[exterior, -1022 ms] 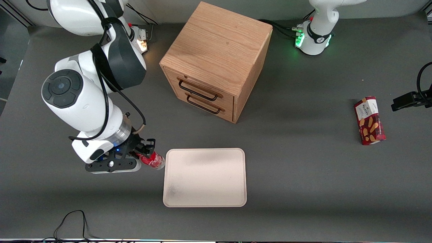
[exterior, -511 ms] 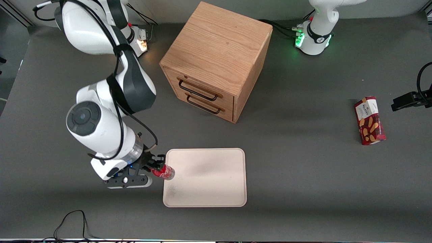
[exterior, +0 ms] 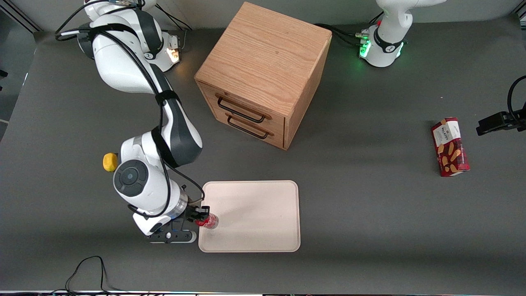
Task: Place coke bottle on tray
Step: 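Lower the bottle onto the tray's edge and open the right gripper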
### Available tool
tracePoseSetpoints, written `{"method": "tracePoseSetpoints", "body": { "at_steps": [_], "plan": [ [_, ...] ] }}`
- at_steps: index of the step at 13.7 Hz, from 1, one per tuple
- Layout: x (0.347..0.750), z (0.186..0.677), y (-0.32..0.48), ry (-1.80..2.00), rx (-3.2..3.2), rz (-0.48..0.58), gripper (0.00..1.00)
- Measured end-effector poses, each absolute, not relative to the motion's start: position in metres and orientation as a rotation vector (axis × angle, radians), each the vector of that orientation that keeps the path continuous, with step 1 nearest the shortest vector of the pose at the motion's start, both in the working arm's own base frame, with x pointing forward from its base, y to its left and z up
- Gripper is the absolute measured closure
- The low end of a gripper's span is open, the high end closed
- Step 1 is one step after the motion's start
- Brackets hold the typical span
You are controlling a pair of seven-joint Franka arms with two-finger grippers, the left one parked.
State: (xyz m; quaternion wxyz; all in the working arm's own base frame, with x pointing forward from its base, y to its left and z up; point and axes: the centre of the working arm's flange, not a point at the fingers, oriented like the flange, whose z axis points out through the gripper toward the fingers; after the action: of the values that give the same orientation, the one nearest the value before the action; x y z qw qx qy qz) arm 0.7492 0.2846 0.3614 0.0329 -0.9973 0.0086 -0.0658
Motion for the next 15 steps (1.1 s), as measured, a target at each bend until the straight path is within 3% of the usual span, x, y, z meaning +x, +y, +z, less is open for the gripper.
{"method": "tracePoseSetpoints", "body": {
  "at_steps": [8,10,15],
  "plan": [
    [0.754,0.317,0.282,0.04,-3.074,-0.214,0.67],
    [0.755,0.318,0.282,0.04,-3.072,-0.221,0.52],
    [0.755,0.327,0.282,0.085,-3.062,-0.237,0.0]
  ]
}}
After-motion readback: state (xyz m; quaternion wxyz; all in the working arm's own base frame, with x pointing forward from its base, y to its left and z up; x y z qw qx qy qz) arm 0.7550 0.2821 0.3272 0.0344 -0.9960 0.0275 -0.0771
